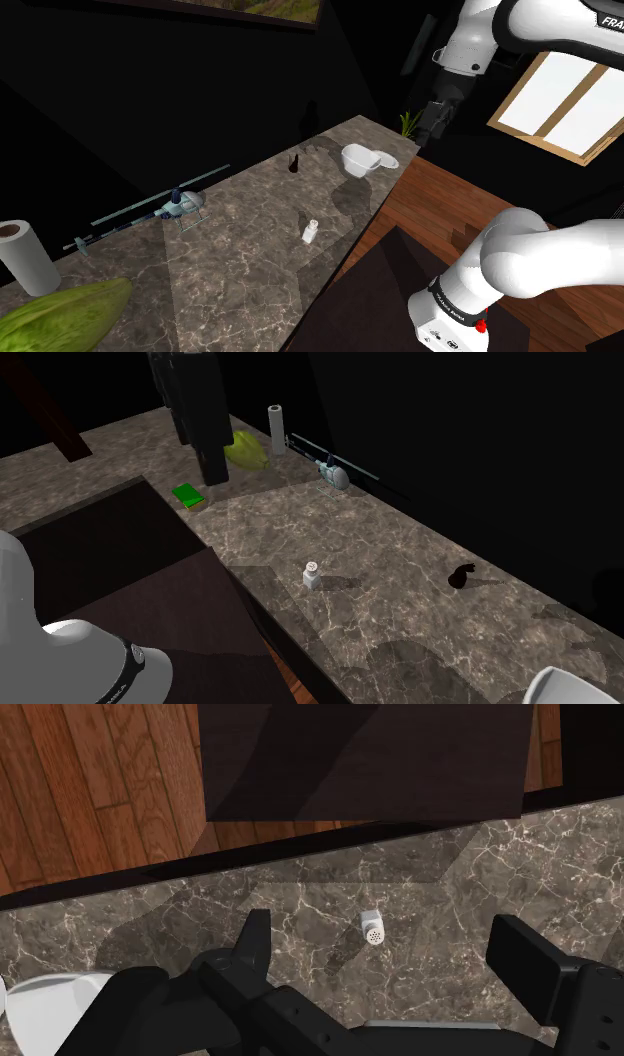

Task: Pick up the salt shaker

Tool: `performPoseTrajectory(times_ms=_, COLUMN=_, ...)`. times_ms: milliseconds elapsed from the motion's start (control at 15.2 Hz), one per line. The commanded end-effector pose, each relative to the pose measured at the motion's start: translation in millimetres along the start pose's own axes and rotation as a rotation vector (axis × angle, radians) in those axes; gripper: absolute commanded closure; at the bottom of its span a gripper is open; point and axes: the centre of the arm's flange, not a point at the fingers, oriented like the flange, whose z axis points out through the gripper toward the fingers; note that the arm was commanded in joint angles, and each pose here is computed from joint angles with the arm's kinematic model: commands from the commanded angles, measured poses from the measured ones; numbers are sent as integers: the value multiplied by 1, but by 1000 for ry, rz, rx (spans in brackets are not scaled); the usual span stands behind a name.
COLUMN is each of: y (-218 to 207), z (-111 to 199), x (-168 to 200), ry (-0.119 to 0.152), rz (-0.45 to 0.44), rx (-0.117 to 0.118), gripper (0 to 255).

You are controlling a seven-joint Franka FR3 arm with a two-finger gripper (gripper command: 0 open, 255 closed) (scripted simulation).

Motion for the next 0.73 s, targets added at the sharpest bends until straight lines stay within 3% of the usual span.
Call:
performPoseTrajectory(times_ms=0, y=0, z=0, x=0, ry=0, rz=0, rx=0, gripper=0)
performPoseTrajectory(times_ms=660, y=-7, z=114, x=65, ry=3, rz=-60, rx=39, gripper=0)
